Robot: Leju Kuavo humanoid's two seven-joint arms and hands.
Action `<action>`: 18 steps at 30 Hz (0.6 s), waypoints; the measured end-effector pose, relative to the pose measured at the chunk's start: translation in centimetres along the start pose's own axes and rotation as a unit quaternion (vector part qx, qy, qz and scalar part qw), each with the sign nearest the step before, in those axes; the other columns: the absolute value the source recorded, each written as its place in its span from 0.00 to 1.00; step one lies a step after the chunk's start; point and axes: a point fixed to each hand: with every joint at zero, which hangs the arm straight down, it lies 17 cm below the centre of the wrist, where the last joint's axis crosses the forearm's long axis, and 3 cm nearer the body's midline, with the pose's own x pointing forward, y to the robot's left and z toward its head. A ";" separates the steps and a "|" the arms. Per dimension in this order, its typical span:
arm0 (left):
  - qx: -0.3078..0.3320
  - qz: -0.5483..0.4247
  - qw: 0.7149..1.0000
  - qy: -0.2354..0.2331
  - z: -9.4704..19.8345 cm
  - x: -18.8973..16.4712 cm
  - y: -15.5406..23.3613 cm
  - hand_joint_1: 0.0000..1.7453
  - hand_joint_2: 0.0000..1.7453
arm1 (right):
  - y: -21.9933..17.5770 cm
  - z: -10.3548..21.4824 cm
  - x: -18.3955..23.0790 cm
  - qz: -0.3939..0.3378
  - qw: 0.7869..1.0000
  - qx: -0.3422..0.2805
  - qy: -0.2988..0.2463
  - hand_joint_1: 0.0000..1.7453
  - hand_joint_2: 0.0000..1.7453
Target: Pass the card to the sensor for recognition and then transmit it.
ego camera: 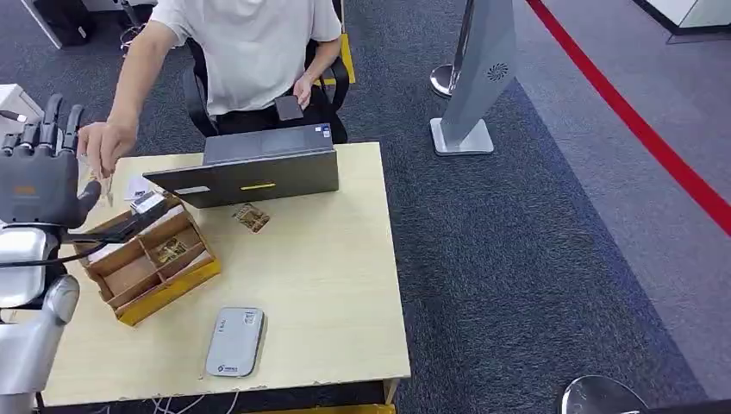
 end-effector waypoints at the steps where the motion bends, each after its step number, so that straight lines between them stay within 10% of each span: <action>1: -0.004 -0.006 1.000 0.003 0.1 -0.7 -0.3 0.00 1.00 | 0.0 0.0 -0.1 0.000 1.000 0.000 0.001 0.00 1.00; 18: -0.166 -0.200 0.947 0.188 13.1 -30.2 -6.7 0.00 1.00 | 0.3 0.2 -1.8 0.006 1.000 0.003 0.024 0.00 1.00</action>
